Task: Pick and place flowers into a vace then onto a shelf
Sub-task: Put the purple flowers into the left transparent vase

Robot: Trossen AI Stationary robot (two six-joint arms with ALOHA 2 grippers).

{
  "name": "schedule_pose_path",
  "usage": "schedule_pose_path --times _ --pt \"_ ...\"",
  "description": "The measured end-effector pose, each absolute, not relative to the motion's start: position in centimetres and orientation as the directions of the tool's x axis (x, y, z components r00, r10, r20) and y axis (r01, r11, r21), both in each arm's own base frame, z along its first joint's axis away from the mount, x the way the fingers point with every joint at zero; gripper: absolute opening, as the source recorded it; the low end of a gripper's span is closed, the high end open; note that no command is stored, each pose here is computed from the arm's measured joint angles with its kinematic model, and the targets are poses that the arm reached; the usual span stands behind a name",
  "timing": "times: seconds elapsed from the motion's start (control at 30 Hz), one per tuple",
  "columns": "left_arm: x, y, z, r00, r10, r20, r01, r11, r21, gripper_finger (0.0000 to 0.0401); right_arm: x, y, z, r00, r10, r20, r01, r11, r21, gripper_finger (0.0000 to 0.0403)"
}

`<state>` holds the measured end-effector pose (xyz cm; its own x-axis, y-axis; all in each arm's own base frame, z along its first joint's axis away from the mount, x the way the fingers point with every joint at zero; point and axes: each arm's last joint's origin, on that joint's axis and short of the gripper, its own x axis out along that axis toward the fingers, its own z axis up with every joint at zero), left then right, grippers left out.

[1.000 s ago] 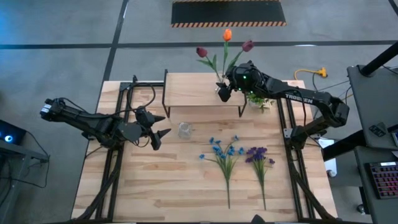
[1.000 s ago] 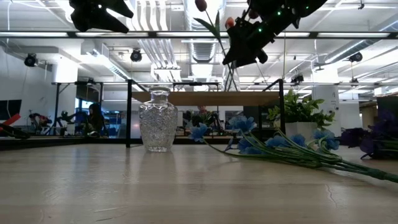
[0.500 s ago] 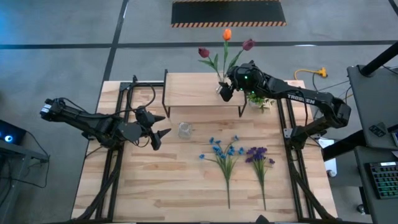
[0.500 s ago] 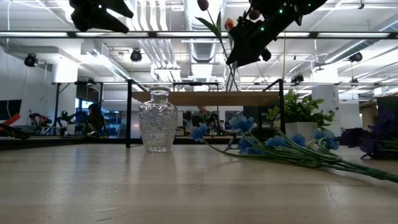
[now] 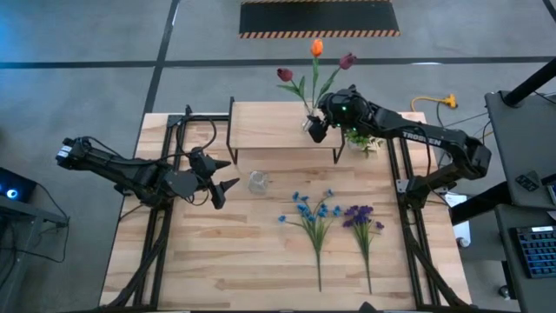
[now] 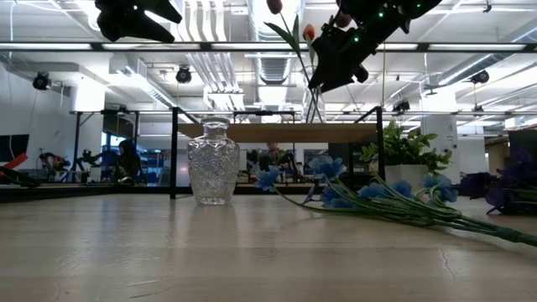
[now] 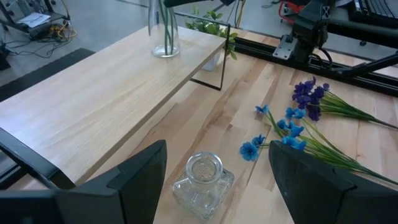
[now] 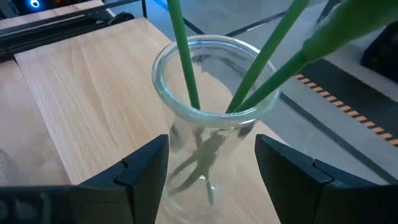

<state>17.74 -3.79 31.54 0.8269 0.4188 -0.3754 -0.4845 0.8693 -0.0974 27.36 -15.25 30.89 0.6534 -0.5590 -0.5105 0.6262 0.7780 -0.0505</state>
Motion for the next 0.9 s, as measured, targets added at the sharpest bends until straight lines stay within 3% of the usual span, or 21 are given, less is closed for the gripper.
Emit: schedule_pose_path --times 0.43,0.9 --pt "17.7 -3.8 31.5 0.827 0.418 -0.376 -0.484 0.870 -0.097 0.0267 25.1 -13.8 32.2 0.637 -0.528 -0.562 0.616 0.787 -0.040 0.0231" --pt "17.7 -3.8 31.5 0.827 0.417 -0.377 -0.483 0.870 -0.097 0.0267 19.2 -6.6 35.1 0.677 -0.319 -0.663 0.499 0.861 0.096 0.0231"
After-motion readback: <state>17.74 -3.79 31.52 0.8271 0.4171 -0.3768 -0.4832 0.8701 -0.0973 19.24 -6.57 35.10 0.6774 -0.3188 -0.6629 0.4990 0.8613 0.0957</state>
